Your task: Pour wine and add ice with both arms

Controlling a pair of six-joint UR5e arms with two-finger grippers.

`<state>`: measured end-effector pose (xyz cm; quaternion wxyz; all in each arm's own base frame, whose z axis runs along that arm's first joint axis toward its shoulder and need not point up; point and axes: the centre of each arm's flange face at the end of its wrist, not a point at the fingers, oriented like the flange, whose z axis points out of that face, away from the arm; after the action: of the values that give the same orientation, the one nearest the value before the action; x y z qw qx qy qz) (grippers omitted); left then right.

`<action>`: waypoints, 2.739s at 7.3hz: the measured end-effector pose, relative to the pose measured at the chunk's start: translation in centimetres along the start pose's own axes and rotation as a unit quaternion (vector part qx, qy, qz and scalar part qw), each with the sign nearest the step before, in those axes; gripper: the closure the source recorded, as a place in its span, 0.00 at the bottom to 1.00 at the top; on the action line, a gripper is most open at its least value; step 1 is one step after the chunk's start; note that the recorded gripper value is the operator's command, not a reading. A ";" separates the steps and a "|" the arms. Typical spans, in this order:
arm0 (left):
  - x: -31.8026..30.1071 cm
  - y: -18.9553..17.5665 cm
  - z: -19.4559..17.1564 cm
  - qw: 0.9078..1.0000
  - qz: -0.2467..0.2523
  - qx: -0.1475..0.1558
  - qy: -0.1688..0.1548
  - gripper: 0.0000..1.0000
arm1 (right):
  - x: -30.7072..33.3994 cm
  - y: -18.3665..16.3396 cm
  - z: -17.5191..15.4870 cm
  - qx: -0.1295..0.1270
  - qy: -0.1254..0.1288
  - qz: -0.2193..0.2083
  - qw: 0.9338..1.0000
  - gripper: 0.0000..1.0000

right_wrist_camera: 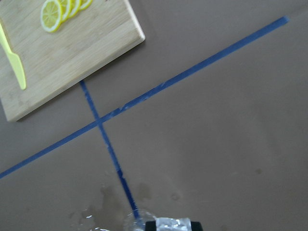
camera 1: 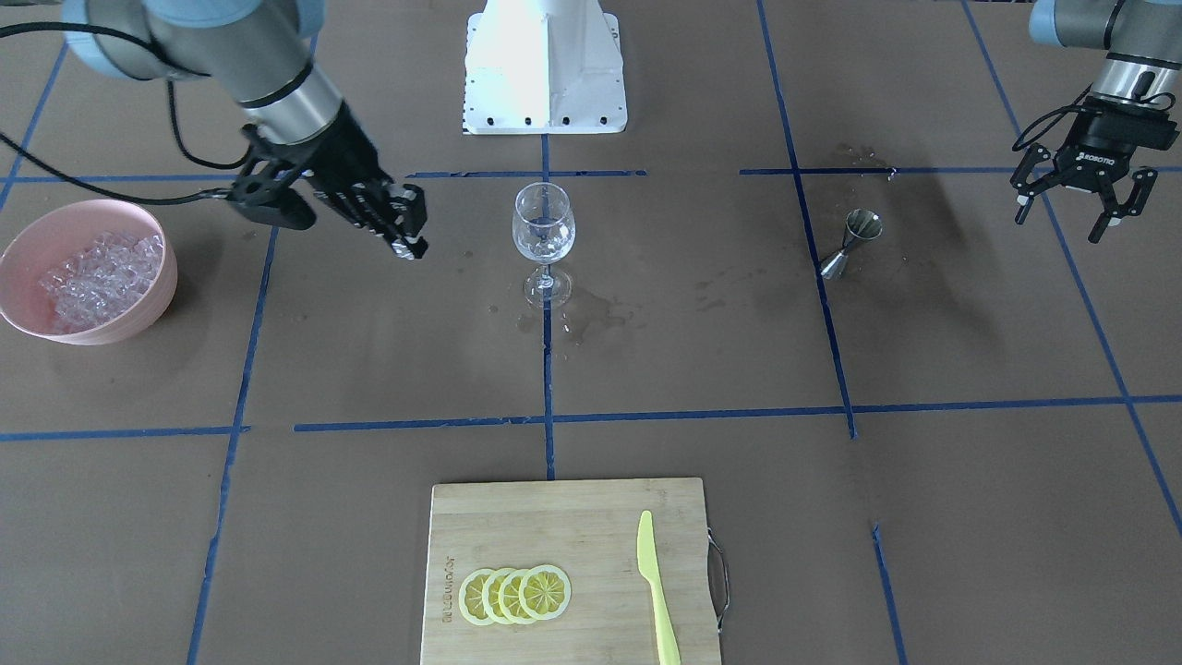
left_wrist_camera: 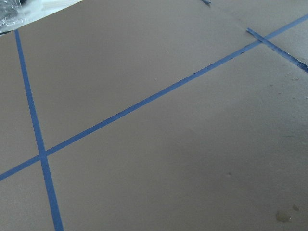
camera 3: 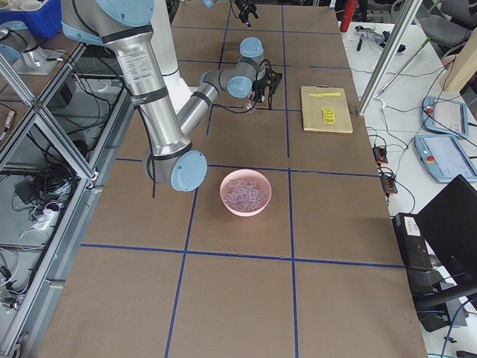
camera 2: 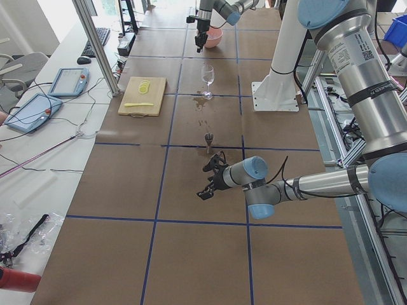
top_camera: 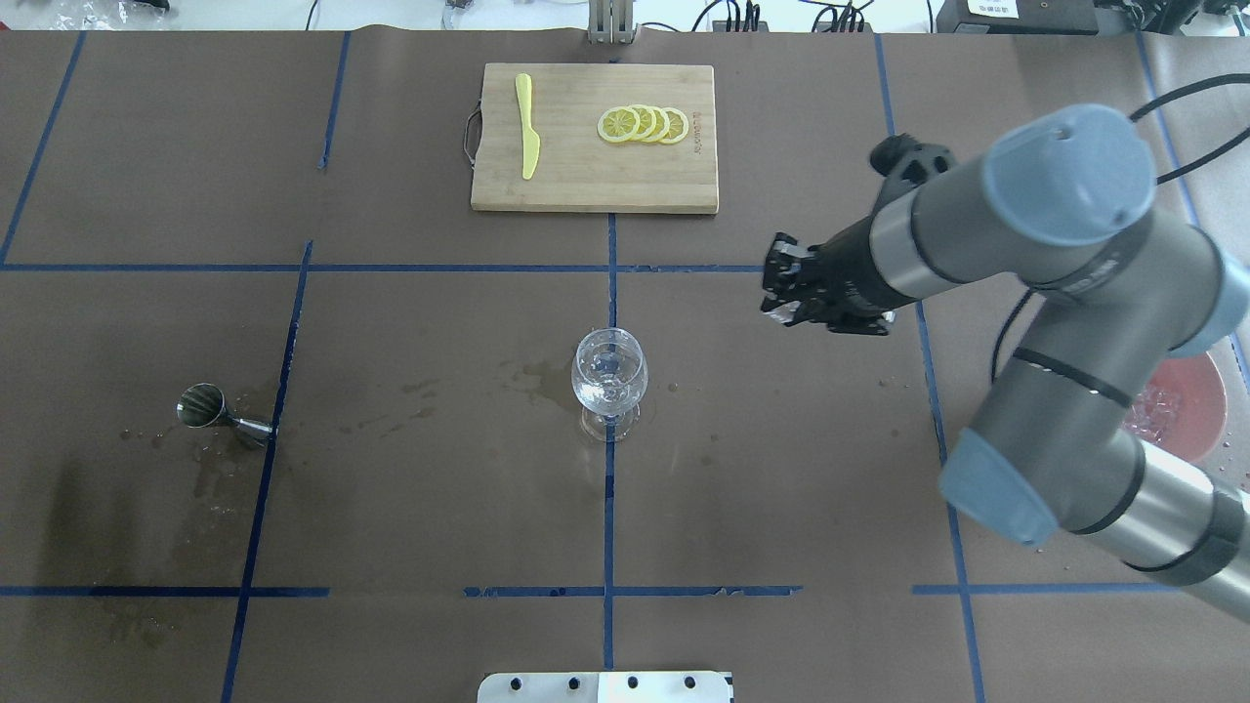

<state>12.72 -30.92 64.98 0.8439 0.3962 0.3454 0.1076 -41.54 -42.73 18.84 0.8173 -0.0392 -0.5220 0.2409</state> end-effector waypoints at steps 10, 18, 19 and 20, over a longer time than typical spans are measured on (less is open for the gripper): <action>0.2 -0.4 0.1 1.000 -0.022 0.007 -0.003 0.00 | -7.4 8.3 -0.1 -0.024 -0.018 0.030 0.999 0.26; -0.6 0.3 1.0 0.999 0.009 -0.035 0.026 0.00 | 5.3 -2.3 -3.8 0.000 0.039 0.014 0.999 0.00; -2.0 -1.0 1.4 0.998 0.015 -0.051 0.025 0.00 | 9.3 -6.4 -5.2 0.005 0.059 -0.013 0.998 0.00; -4.3 -3.6 2.0 0.997 0.029 -0.068 0.012 0.00 | 13.2 -10.6 -7.1 0.012 0.078 -0.044 0.996 0.00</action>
<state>10.59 -36.47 65.33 0.8611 0.3464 0.3361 0.1598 -27.14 -44.99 30.03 0.8656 -0.0251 -0.4553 0.2068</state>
